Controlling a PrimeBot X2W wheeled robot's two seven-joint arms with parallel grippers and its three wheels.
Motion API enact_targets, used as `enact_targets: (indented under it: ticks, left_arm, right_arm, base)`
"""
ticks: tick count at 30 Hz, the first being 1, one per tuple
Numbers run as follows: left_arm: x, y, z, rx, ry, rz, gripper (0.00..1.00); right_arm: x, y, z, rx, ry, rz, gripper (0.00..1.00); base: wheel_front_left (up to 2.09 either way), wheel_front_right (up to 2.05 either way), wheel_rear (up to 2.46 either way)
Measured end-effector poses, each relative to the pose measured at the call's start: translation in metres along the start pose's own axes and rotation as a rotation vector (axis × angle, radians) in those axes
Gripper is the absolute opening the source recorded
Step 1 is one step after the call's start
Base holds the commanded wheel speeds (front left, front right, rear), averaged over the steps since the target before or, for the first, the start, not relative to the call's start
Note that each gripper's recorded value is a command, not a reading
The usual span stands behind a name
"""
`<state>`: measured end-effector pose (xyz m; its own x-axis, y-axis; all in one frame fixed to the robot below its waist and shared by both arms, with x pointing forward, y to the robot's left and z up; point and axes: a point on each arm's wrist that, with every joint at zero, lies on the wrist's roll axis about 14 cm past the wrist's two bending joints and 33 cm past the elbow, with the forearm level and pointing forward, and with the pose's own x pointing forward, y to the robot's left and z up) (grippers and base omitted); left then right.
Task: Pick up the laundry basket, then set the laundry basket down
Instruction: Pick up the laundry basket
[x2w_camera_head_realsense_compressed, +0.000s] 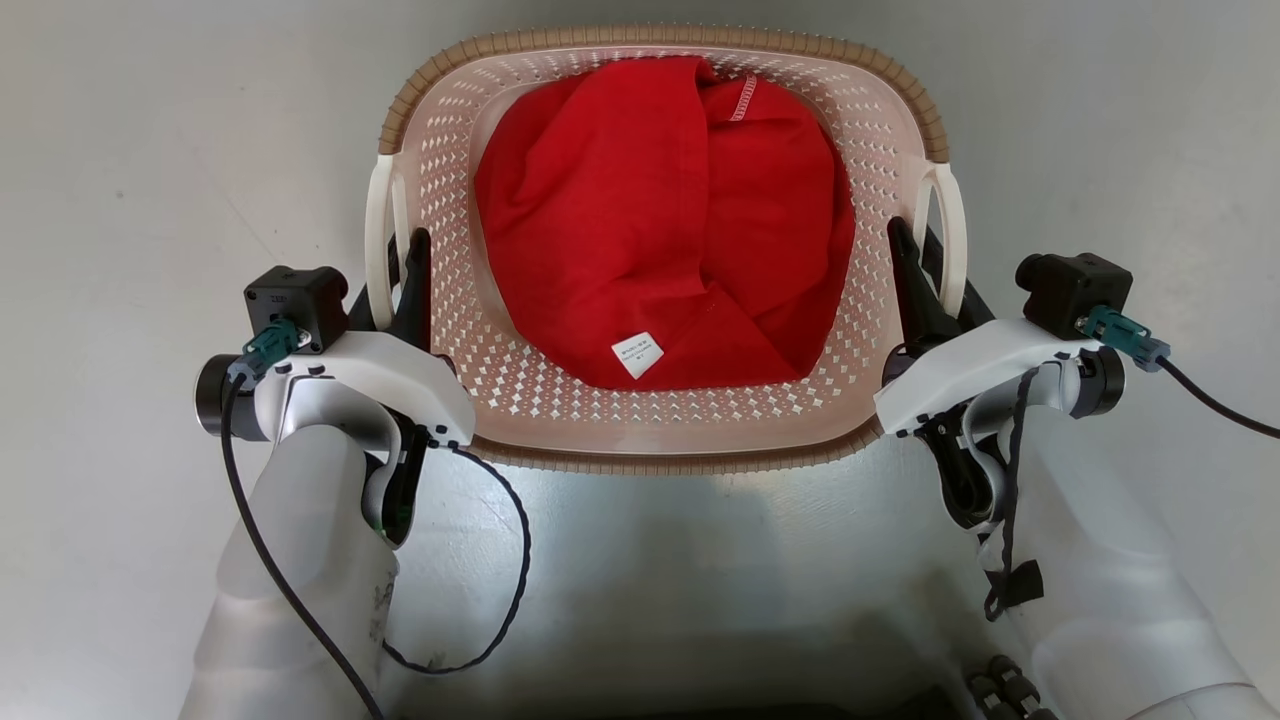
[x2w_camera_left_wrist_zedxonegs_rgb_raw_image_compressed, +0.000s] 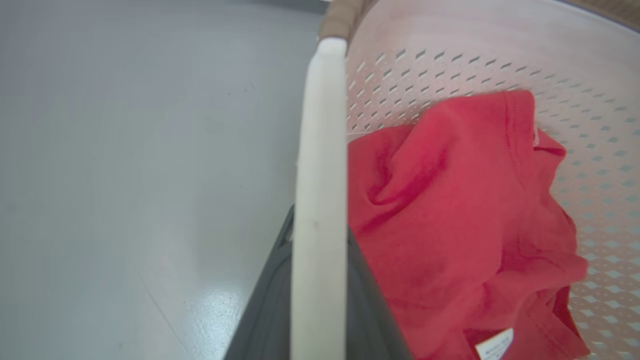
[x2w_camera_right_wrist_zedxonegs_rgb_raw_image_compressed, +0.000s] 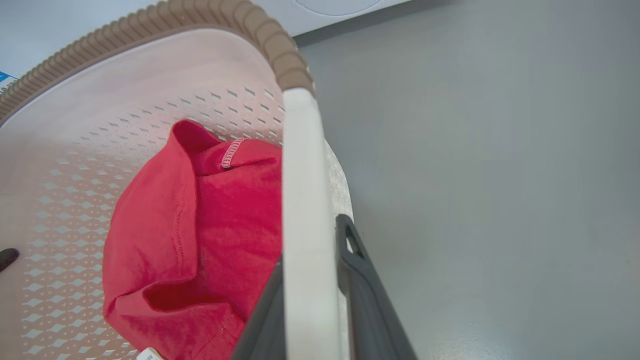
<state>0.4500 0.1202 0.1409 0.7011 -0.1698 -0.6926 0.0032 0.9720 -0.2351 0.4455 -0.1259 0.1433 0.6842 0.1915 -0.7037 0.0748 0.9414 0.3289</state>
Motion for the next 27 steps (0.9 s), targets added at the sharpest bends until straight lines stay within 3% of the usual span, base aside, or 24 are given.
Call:
enact_targets:
  ticks: [27]
  left_arm:
    - [-0.045,-0.020,0.062,0.019,-0.080,-0.031,0.00]
  right_arm:
    - [-0.043,0.038,0.066,-0.060,-0.097,0.065,0.00]
  base:
    - [0.00,0.00,0.00]
